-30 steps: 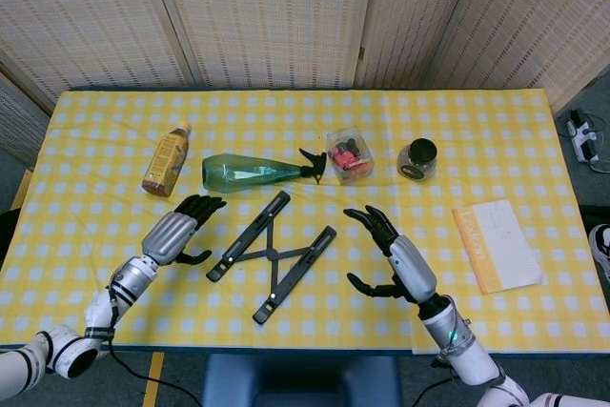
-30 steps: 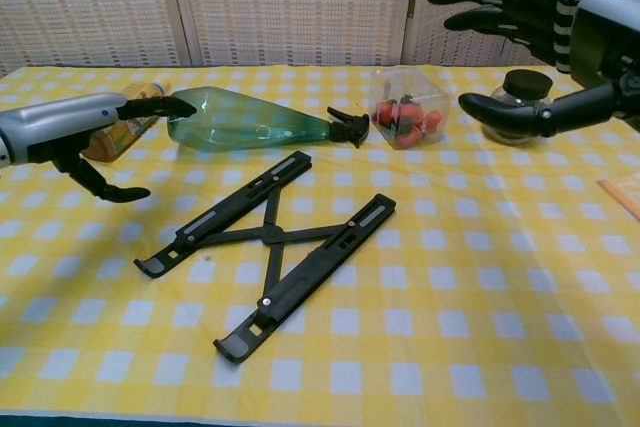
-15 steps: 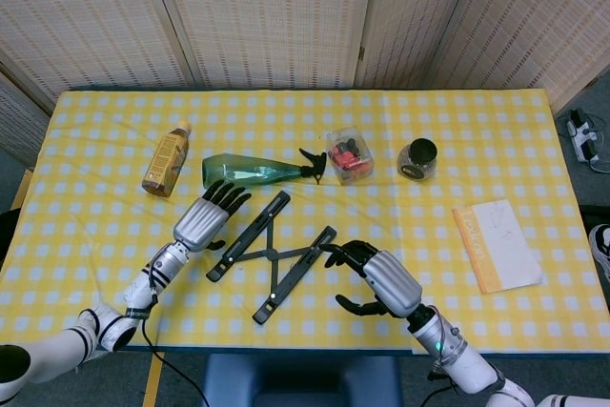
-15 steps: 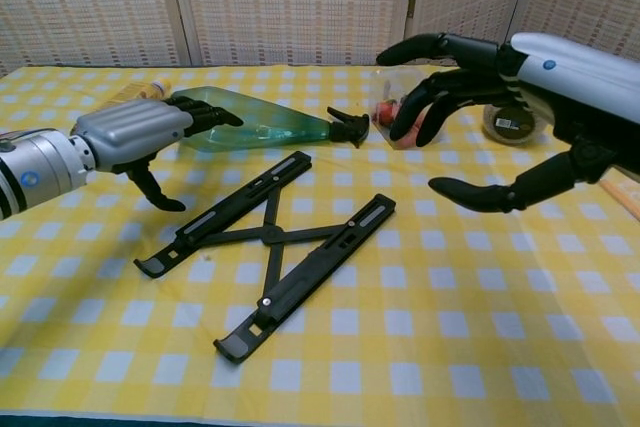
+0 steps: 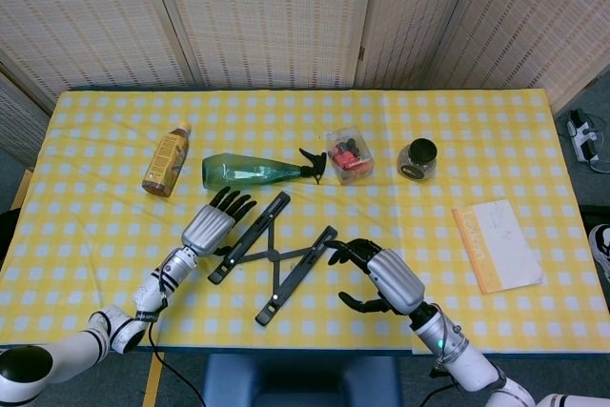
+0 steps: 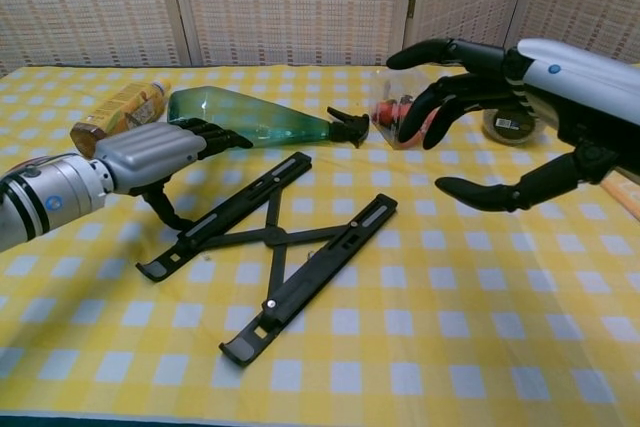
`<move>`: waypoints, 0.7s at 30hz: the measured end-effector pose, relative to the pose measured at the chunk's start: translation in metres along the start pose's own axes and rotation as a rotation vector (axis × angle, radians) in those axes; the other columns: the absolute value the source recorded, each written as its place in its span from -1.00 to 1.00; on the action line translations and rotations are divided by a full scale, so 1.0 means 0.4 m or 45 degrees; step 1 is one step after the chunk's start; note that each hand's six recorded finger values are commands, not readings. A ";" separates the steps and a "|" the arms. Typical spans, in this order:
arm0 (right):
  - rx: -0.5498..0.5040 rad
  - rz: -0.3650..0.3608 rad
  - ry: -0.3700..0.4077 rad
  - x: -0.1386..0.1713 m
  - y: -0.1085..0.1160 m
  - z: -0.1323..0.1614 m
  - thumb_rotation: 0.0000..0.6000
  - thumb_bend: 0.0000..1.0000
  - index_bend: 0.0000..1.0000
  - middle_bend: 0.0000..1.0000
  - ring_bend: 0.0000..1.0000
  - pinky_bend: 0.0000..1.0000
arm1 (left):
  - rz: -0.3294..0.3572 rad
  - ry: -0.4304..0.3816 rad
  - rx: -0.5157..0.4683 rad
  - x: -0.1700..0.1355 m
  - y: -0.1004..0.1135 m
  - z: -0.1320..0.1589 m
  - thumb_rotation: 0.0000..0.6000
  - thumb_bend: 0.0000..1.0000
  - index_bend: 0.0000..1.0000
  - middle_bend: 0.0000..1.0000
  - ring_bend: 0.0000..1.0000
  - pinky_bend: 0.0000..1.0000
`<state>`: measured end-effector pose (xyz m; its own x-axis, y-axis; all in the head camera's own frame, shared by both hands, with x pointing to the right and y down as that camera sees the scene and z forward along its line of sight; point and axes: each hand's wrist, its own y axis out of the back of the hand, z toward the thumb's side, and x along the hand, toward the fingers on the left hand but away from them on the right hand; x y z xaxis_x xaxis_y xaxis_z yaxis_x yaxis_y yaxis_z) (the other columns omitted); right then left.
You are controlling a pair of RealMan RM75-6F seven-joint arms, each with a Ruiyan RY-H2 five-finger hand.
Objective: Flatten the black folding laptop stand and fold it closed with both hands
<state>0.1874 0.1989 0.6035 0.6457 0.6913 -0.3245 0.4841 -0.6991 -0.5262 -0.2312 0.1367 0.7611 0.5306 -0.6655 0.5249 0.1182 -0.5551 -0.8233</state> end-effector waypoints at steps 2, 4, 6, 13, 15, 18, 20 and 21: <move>-0.005 -0.002 -0.002 0.000 0.000 -0.002 1.00 -0.26 -0.69 -0.27 -0.29 -0.56 | 0.002 -0.020 -0.038 -0.005 0.001 0.015 1.00 -0.64 -0.96 -0.78 -0.92 -1.00; -0.016 -0.001 -0.006 0.000 0.000 -0.005 1.00 -0.26 -0.69 -0.27 -0.29 -0.56 | 0.000 -0.047 -0.068 -0.011 0.002 0.034 1.00 -0.65 -0.97 -0.78 -0.93 -1.00; -0.024 0.000 -0.009 0.001 0.001 -0.008 1.00 -0.26 -0.69 -0.28 -0.29 -0.56 | -0.002 -0.075 -0.086 -0.016 0.003 0.053 1.00 -0.65 -0.98 -0.78 -0.95 -1.00; -0.027 0.010 -0.019 0.006 -0.001 -0.019 1.00 -0.26 -0.69 -0.29 -0.29 -0.56 | 0.000 -0.193 -0.147 -0.032 0.014 0.146 1.00 -0.66 -0.98 -0.78 -0.97 -1.00; -0.017 0.015 -0.022 0.007 -0.001 -0.023 1.00 -0.26 -0.69 -0.30 -0.31 -0.56 | -0.003 -0.222 -0.158 -0.036 0.017 0.170 1.00 -0.65 -0.98 -0.78 -0.97 -1.00; 0.013 0.031 -0.021 0.009 -0.003 -0.025 1.00 -0.26 -0.69 -0.31 -0.32 -0.56 | 0.000 -0.258 -0.156 -0.037 0.024 0.200 1.00 -0.65 -0.98 -0.78 -0.97 -1.00; 0.047 0.045 -0.017 0.010 -0.004 -0.026 1.00 -0.26 -0.69 -0.31 -0.31 -0.52 | 0.015 -0.259 -0.136 -0.030 0.033 0.203 1.00 -0.65 -0.98 -0.78 -0.97 -1.00; 0.079 0.055 -0.012 0.011 -0.005 -0.027 1.00 -0.26 -0.67 -0.30 -0.30 -0.46 | 0.022 -0.256 -0.123 -0.027 0.036 0.202 1.00 -0.65 -0.99 -0.78 -0.97 -1.00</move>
<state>0.1957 0.2015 0.6118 0.6594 0.6625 -0.3554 0.4181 -0.7160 -0.5591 -0.1674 0.1759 0.7261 0.6899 -0.5678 0.4490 0.0317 -0.5959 -0.8024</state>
